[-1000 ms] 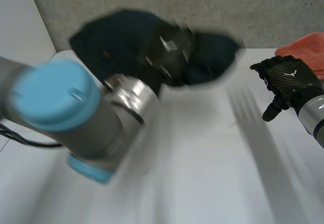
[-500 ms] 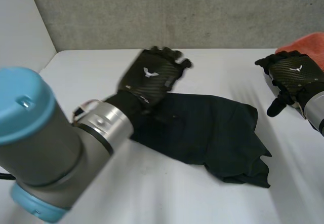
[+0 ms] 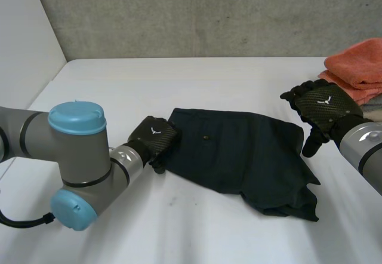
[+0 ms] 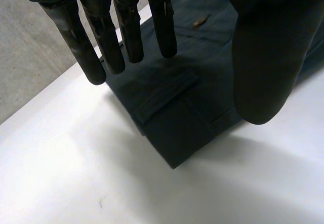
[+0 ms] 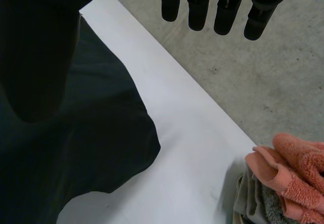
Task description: Fold the laundry.
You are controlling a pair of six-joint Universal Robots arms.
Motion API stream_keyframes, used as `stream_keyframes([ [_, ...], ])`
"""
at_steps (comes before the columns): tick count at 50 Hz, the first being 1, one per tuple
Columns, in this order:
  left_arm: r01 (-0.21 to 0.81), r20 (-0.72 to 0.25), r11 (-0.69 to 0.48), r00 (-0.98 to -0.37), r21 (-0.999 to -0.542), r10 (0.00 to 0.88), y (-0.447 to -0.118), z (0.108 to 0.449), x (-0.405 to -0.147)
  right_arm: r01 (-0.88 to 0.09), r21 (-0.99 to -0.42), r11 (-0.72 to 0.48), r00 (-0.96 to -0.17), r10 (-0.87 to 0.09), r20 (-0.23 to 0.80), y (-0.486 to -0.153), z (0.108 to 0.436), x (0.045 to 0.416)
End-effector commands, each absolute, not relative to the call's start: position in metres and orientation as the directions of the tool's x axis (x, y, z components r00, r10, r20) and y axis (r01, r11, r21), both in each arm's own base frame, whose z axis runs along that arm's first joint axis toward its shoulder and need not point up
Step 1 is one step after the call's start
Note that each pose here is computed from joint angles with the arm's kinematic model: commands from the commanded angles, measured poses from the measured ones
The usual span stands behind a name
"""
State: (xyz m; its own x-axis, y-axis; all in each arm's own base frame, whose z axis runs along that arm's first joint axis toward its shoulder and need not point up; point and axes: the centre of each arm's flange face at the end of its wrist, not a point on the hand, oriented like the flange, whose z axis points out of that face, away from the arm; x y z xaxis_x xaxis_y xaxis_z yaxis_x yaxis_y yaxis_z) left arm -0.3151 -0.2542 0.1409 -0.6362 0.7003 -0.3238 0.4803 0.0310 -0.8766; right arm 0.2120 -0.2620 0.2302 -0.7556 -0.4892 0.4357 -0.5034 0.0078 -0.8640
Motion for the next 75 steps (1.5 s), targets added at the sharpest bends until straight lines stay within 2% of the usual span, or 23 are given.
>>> stream_keyframes([
  [1, 0.486, -0.326, 0.038, -0.640, -0.873, 0.695, -0.264, 0.131, -0.317, -0.502, -0.864, 0.017, -0.757, -0.491, 0.430, -0.261, 0.226, 0.211],
  [10, 0.449, -0.353, -0.024, -0.666, -0.893, 0.658, -0.286, 0.131, -0.323, -0.502, -0.865, 0.015, -0.757, -0.492, 0.431, -0.261, 0.226, 0.211],
  [15, 0.441, -0.371, -0.036, -0.705, -0.897, 0.604, -0.307, 0.139, -0.314, -0.501, -0.865, 0.011, -0.754, -0.496, 0.430, -0.259, 0.227, 0.213],
  [19, 0.406, -0.407, -0.106, -0.791, -0.908, 0.456, -0.338, 0.182, -0.298, -0.497, -0.868, 0.004, -0.755, -0.494, 0.430, -0.259, 0.230, 0.214],
  [21, 0.348, -0.407, -0.220, -0.840, -0.911, 0.358, -0.348, 0.231, -0.293, -0.492, -0.870, -0.007, -0.759, -0.487, 0.433, -0.260, 0.234, 0.214],
  [24, 0.248, -0.373, -0.378, -0.876, -0.892, 0.306, -0.345, 0.287, -0.295, -0.485, -0.874, -0.015, -0.768, -0.471, 0.434, -0.262, 0.239, 0.214],
  [27, 0.142, -0.319, -0.464, -0.889, -0.874, 0.330, -0.337, 0.320, -0.299, -0.481, -0.877, -0.014, -0.787, -0.433, 0.439, -0.266, 0.244, 0.212],
  [28, 0.069, -0.290, -0.503, -0.880, -0.862, 0.377, -0.328, 0.337, -0.305, -0.477, -0.879, -0.012, -0.794, -0.423, 0.437, -0.267, 0.245, 0.211],
  [30, 0.003, -0.268, -0.512, -0.854, -0.859, 0.446, -0.320, 0.344, -0.313, -0.469, -0.883, -0.004, -0.808, -0.402, 0.431, -0.269, 0.246, 0.209],
  [33, -0.092, -0.233, -0.457, -0.762, -0.885, 0.604, -0.301, 0.333, -0.337, -0.462, -0.887, 0.006, -0.824, -0.374, 0.426, -0.271, 0.248, 0.206],
  [35, -0.120, -0.219, -0.408, -0.692, -0.905, 0.688, -0.287, 0.318, -0.354, -0.462, -0.887, 0.012, -0.829, -0.362, 0.427, -0.274, 0.248, 0.203],
  [36, -0.128, -0.204, -0.353, -0.617, -0.927, 0.760, -0.272, 0.298, -0.372, -0.463, -0.886, 0.015, -0.828, -0.364, 0.426, -0.273, 0.248, 0.203],
  [38, -0.116, -0.190, -0.297, -0.544, -0.948, 0.817, -0.257, 0.275, -0.387, -0.463, -0.886, 0.017, -0.829, -0.363, 0.426, -0.273, 0.247, 0.203],
  [39, -0.089, -0.173, -0.244, -0.482, -0.966, 0.859, -0.241, 0.252, -0.398, -0.464, -0.886, 0.022, -0.828, -0.365, 0.425, -0.272, 0.245, 0.202],
  [43, -0.029, -0.122, -0.142, -0.364, -0.989, 0.924, -0.200, 0.209, -0.414, -0.466, -0.884, 0.031, -0.828, -0.368, 0.423, -0.270, 0.243, 0.201],
  [47, 0.004, -0.098, -0.101, -0.284, -0.995, 0.954, -0.165, 0.187, -0.422, -0.473, -0.881, 0.035, -0.830, -0.354, 0.431, -0.273, 0.241, 0.197],
  [54, 0.016, -0.095, -0.094, -0.265, -0.995, 0.960, -0.150, 0.188, -0.421, -0.471, -0.882, 0.032, -0.846, -0.300, 0.441, -0.289, 0.249, 0.180],
  [58, -0.017, -0.115, -0.126, -0.298, -0.992, 0.948, -0.150, 0.220, -0.405, -0.502, -0.864, -0.039, -0.813, -0.319, 0.487, -0.300, 0.263, 0.188],
  [61, -0.045, -0.136, -0.163, -0.357, -0.986, 0.924, -0.163, 0.245, -0.389, -0.511, -0.858, -0.041, -0.802, -0.335, 0.494, -0.310, 0.265, 0.191],
  [65, -0.071, -0.158, -0.216, -0.471, -0.974, 0.868, -0.198, 0.275, -0.363, -0.499, -0.866, 0.037, -0.796, -0.416, 0.441, -0.314, 0.261, 0.204],
  [66, -0.060, -0.155, -0.221, -0.540, -0.973, 0.828, -0.218, 0.280, -0.350, -0.480, -0.875, 0.068, -0.788, -0.471, 0.396, -0.310, 0.258, 0.219],
  [70, 0.013, -0.124, -0.157, -0.675, -0.987, 0.727, -0.267, 0.269, -0.326, -0.450, -0.876, 0.176, -0.773, -0.567, 0.284, -0.308, 0.237, 0.247],
  [75, 0.149, -0.095, 0.020, -0.724, -0.989, 0.683, -0.307, 0.224, -0.313, -0.437, -0.860, 0.265, -0.775, -0.595, 0.211, -0.315, 0.205, 0.258],
])
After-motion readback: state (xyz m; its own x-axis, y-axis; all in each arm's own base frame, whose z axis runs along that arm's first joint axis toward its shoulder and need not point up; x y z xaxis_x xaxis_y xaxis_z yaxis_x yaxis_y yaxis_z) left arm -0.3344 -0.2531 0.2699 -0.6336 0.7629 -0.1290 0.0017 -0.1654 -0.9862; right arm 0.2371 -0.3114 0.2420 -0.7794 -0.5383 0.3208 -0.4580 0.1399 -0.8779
